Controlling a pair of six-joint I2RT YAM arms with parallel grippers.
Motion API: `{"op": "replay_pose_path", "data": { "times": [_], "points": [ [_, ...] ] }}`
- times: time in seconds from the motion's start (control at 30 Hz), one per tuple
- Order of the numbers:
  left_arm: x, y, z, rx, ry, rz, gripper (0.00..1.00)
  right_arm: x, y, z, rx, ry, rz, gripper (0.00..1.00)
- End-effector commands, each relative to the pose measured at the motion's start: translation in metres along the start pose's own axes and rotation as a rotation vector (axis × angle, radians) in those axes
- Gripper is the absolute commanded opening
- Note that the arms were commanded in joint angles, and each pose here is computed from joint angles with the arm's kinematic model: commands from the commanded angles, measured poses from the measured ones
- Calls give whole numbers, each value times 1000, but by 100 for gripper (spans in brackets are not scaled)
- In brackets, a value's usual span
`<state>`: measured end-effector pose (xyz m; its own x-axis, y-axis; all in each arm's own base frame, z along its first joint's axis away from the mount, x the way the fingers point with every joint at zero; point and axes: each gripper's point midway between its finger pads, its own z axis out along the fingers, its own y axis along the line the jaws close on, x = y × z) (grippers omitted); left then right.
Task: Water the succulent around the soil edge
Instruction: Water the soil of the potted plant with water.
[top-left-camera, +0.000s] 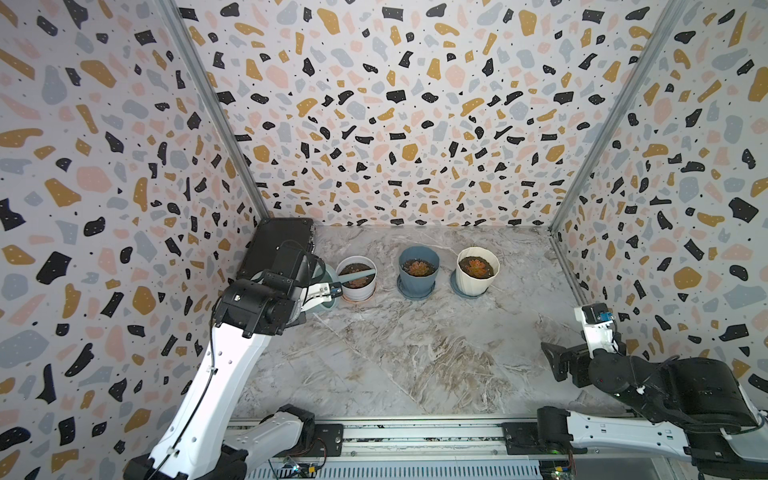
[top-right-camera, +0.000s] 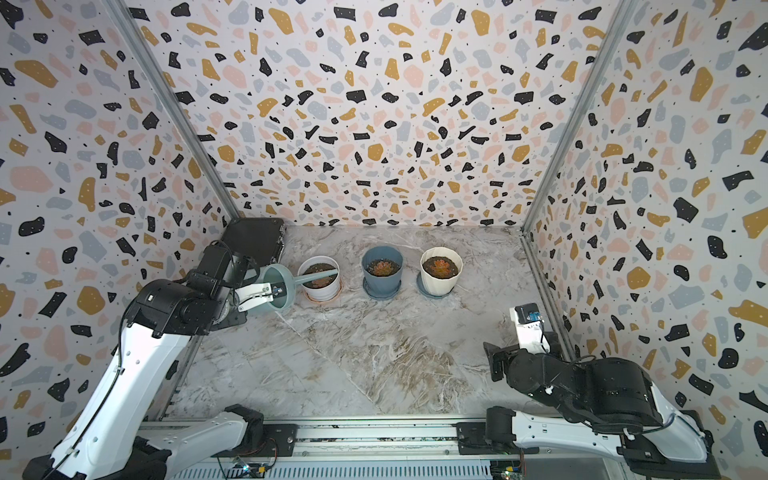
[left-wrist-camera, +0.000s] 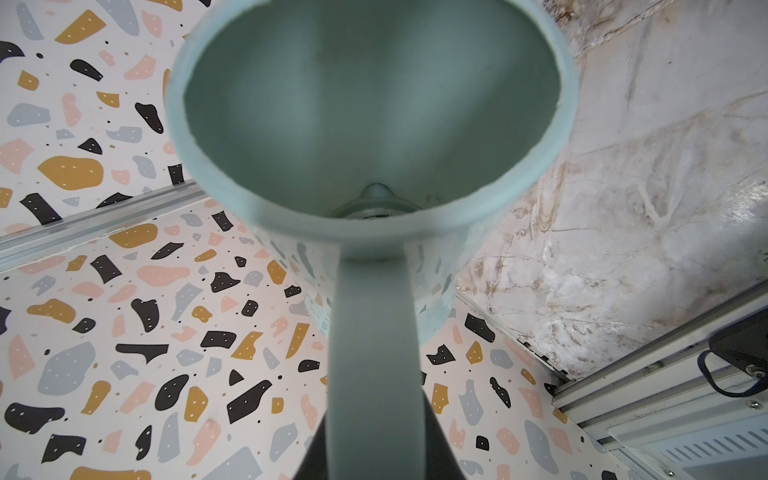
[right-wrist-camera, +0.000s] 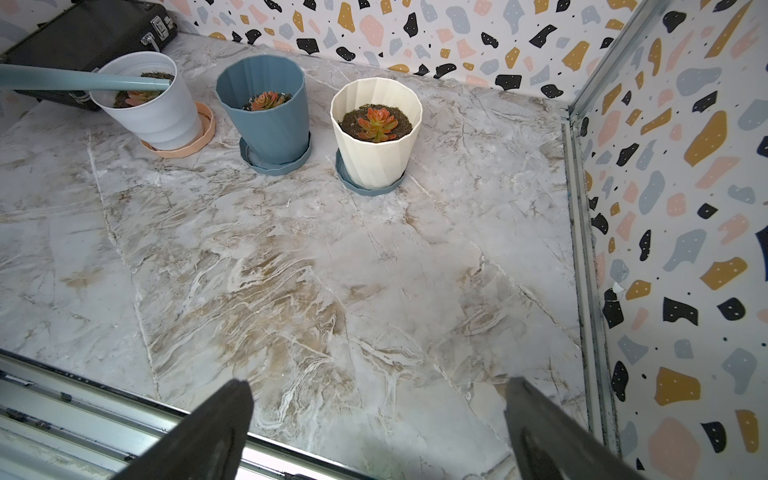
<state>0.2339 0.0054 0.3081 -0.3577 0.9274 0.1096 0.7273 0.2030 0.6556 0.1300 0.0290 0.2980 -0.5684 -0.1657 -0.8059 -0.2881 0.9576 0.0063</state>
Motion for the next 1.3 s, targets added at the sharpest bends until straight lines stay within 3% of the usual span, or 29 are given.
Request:
{"op": "replay_pose_path", "data": {
  "times": [0.0, 1.27],
  "points": [
    [-5, 25, -10, -100, -32, -45, 0, 19, -35, -5, 114, 70, -130, 99],
    [13, 22, 4, -103, 41, -67, 0, 18, -35, -5, 116, 65, -123, 99]
  ]
}}
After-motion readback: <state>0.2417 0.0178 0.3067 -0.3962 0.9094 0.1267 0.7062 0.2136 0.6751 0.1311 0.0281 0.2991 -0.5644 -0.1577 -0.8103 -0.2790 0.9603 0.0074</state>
